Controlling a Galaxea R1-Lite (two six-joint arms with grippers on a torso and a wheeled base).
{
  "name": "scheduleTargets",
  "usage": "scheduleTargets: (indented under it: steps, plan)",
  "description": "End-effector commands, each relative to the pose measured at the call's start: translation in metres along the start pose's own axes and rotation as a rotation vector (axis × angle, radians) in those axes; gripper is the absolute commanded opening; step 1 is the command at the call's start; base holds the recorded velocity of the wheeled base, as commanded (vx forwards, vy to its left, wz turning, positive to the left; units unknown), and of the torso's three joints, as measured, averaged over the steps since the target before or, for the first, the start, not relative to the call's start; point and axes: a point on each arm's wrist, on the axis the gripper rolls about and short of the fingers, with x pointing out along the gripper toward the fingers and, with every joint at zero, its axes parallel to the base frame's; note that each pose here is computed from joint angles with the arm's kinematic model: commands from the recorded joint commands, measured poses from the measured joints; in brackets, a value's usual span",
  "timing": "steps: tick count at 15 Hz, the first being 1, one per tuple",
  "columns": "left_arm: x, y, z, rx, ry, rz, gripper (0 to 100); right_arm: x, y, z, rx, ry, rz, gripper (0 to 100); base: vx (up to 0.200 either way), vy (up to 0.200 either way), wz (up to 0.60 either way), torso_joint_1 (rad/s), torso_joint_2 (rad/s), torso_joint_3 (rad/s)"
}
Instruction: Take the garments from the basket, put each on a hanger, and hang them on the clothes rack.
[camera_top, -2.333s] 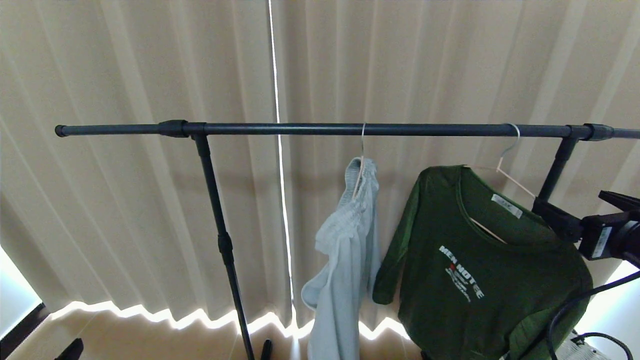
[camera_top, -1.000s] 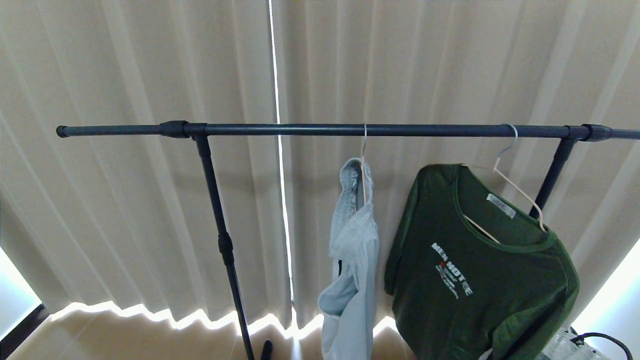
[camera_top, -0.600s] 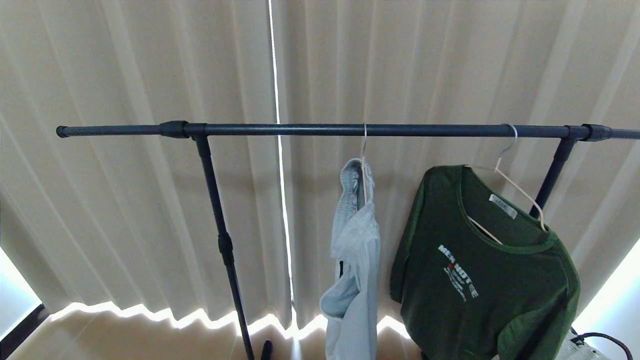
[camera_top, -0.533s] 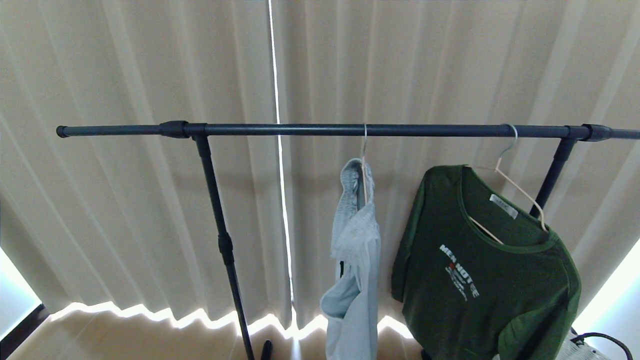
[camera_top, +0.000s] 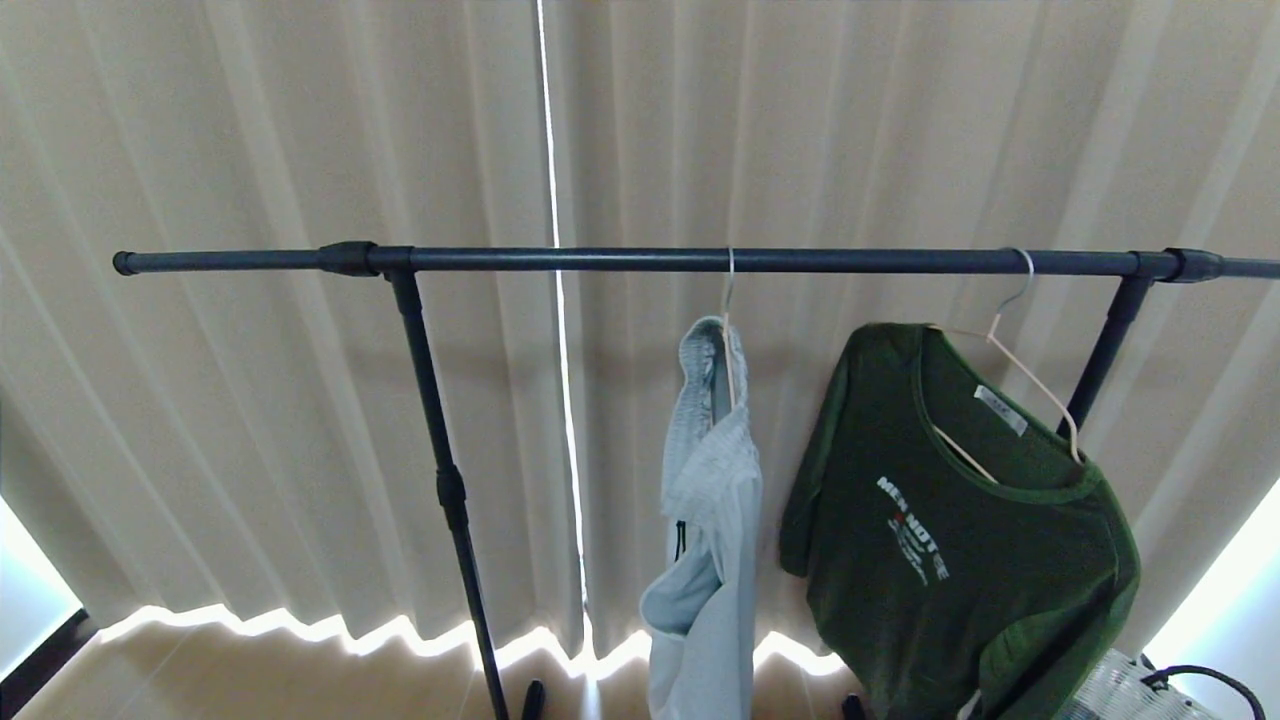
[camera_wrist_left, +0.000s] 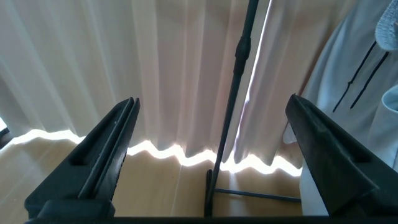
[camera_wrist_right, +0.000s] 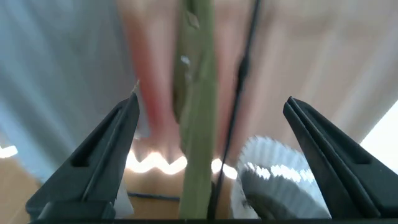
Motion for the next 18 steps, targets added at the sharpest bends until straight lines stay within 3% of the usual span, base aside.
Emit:
scheduleTargets:
  steps: [1, 18]
  plan:
    - [0.0003, 0.0, 0.0, 0.0, 0.003, 0.001, 100, -0.0041, 0.0001, -0.0013, -0.017, -0.054, 0.043, 100, 0.0, 0.0, 0.0, 0.0, 0.0, 0.0]
    - [0.0003, 0.0, 0.0, 0.0, 0.003, 0.001, 100, -0.0041, -0.0001, -0.0014, -0.008, -0.052, 0.034, 100, 0.0, 0.0, 0.0, 0.0, 0.0, 0.0]
